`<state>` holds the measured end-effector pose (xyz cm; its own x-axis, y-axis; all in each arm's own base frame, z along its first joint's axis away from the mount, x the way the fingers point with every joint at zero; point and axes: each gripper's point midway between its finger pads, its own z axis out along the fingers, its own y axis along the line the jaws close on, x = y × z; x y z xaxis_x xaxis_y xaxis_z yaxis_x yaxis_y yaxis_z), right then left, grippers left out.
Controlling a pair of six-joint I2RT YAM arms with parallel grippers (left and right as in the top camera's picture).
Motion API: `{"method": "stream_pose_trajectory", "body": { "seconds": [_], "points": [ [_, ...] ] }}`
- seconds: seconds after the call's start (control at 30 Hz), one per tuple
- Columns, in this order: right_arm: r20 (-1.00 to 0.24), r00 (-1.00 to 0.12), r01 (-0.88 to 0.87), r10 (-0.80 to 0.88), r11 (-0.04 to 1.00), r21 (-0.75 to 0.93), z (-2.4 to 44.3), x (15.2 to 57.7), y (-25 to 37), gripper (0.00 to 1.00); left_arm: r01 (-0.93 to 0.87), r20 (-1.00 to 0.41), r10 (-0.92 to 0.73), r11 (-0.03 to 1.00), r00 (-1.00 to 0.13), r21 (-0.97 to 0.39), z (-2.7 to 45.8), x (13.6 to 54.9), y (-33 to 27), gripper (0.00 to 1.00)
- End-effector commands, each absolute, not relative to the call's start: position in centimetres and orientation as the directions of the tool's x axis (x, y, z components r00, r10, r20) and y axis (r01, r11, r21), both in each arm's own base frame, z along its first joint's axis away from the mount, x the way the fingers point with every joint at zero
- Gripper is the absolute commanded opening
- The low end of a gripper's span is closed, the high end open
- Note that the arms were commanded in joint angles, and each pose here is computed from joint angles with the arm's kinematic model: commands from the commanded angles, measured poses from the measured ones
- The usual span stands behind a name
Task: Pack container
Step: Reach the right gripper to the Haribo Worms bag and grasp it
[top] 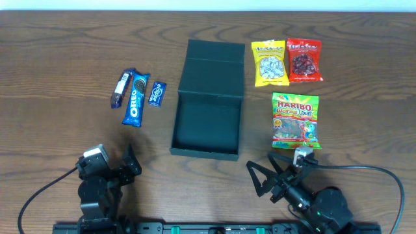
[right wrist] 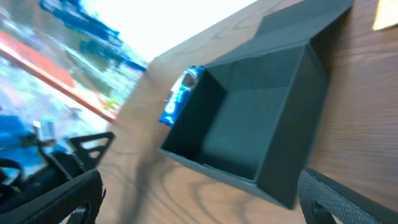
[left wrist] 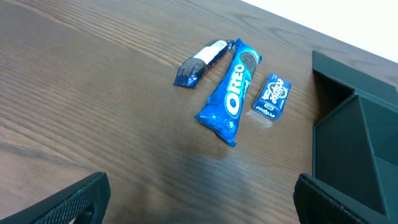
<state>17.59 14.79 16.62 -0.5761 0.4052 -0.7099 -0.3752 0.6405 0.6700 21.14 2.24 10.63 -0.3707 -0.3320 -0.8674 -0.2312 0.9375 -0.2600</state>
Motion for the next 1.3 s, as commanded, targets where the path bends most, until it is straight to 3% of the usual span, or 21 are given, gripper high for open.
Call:
{"method": "stream_pose_trajectory", "body": {
  "seconds": [0.0, 0.17, 0.37, 0.7, 0.87, 1.27],
  "points": [
    [-0.802, -0.485, -0.386, 0.348, 0.738, 0.554, 19.1, 18.5, 13.4, 0.99, -0.252, -0.863, -0.342, 0.932, -0.372, -0.261, 10.0, 21.1, 2.6, 0.95],
    [-0.856, -0.477, -0.272, 0.201, 0.892, 0.361, 21.1, 20.3, 10.8, 0.99, -0.252, -0.863, -0.342, 0.932, -0.372, -0.261, 10.0, 21.1, 2.6, 0.95],
    [-0.81, -0.583, -0.088, 0.056, 0.987, 0.132, 21.4, 23.8, 7.9, 0.99, -0.252, -0.863, -0.342, 0.932, -0.372, -0.261, 10.0, 21.1, 2.6, 0.95],
    [-0.619, -0.776, 0.167, 0.124, 0.986, -0.011, 14.4, 28.5, 2.9, 0.99, -0.252, -0.863, -0.342, 0.932, -0.372, -0.261, 10.0, 21.1, 2.6, 0.95],
    [-0.498, -0.86, 0.149, 0.109, 0.988, -0.041, 9.5, 30.2, 2.5, 0.98, -0.252, -0.863, -0.342, 0.932, -0.372, -0.261, 10.0, 21.1, 2.6, 0.95],
    [-0.385, -0.917, 0.145, 0.105, 0.986, -0.077, 2.8, 32.0, 2.8, 0.92, -0.252, -0.863, -0.342, 0.932, -0.372, -0.261, 10.0, 21.1, 2.6, 0.95]
  ]
}}
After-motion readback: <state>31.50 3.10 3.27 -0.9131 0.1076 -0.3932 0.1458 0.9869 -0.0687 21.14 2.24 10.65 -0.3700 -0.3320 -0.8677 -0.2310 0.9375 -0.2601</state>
